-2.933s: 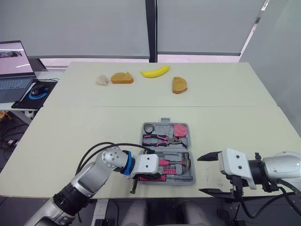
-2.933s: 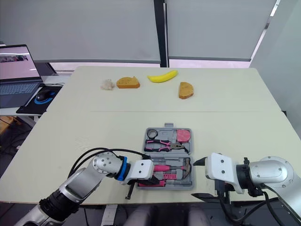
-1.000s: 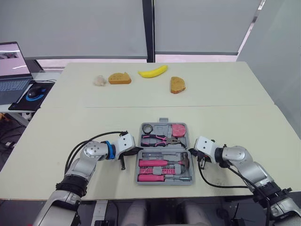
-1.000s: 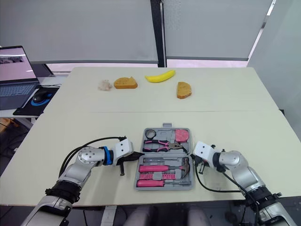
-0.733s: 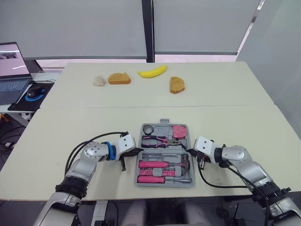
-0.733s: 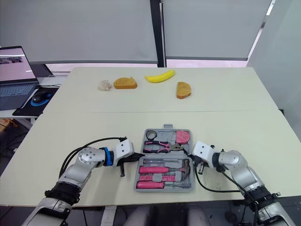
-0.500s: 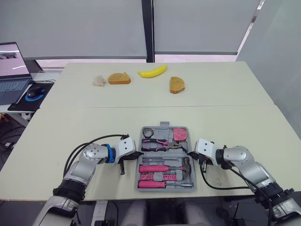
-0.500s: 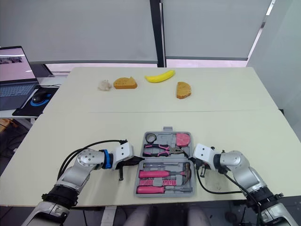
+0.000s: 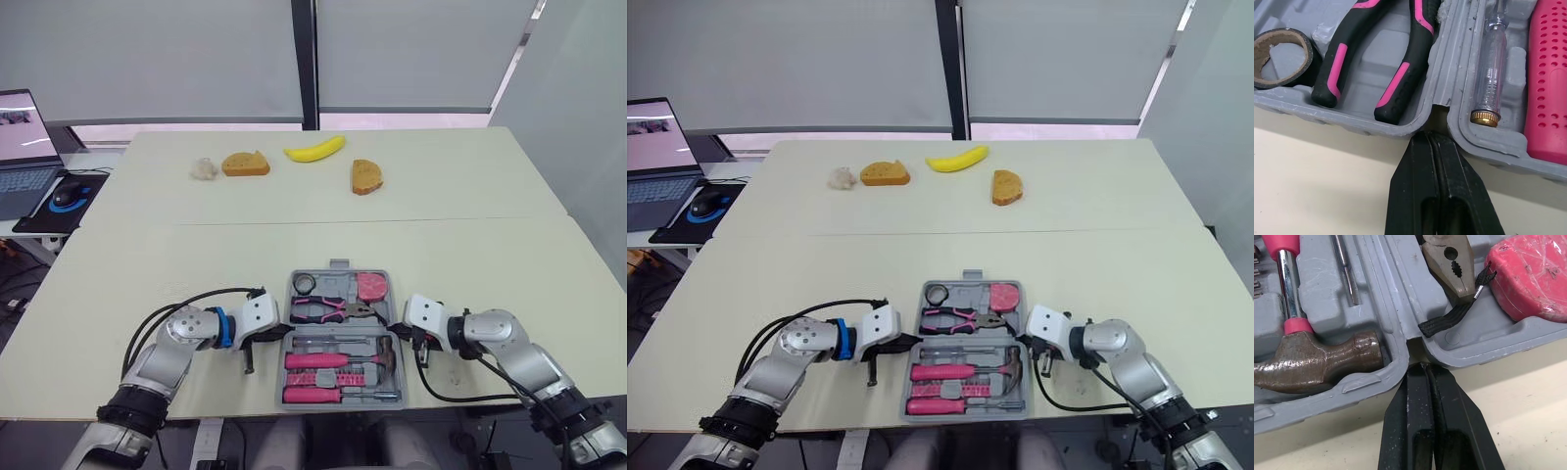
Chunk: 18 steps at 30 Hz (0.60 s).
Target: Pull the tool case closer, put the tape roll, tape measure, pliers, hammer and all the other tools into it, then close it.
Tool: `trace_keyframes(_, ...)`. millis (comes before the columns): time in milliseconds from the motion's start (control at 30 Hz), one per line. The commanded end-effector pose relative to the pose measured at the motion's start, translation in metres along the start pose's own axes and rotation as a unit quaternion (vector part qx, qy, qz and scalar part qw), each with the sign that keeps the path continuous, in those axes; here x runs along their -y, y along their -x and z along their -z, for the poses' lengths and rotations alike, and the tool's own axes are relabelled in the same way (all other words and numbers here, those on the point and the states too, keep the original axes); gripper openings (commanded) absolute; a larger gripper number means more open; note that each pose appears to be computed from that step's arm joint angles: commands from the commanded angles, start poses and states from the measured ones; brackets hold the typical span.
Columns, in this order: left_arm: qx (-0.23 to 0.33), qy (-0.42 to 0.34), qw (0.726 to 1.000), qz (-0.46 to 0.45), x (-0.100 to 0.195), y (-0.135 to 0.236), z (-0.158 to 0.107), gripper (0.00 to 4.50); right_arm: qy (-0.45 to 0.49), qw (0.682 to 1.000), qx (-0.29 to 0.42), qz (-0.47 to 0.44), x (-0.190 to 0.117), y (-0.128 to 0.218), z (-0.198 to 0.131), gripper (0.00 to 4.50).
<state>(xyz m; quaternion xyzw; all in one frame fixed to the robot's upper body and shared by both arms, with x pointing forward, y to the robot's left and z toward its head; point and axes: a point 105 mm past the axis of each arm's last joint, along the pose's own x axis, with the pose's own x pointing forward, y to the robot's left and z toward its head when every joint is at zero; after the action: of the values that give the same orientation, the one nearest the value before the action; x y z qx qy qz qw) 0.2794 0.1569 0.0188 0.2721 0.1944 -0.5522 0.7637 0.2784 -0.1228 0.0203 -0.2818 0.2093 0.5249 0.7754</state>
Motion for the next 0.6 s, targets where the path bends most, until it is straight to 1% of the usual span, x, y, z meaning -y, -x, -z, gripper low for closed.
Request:
trace_keyframes(33,0.024,-0.013,1.000,0.011,0.006,-0.004,-0.014,0.00,0.031,0.998,0.041,-0.023,-0.008,-0.009,-0.027,0.02)
trace_keyframes(400,0.016,-0.014,1.000,0.000,0.001,-0.002,-0.011,0.00,0.033,0.998,0.039,-0.020,-0.006,-0.008,-0.027,0.02)
trace_keyframes(533,0.004,-0.005,1.000,-0.004,0.000,0.001,-0.005,0.00,0.010,0.999,0.030,0.008,0.006,0.001,-0.023,0.02)
trace_keyframes(600,-0.007,0.001,1.000,-0.011,-0.002,0.006,0.002,0.00,-0.001,1.000,0.008,0.020,0.011,0.010,-0.015,0.02)
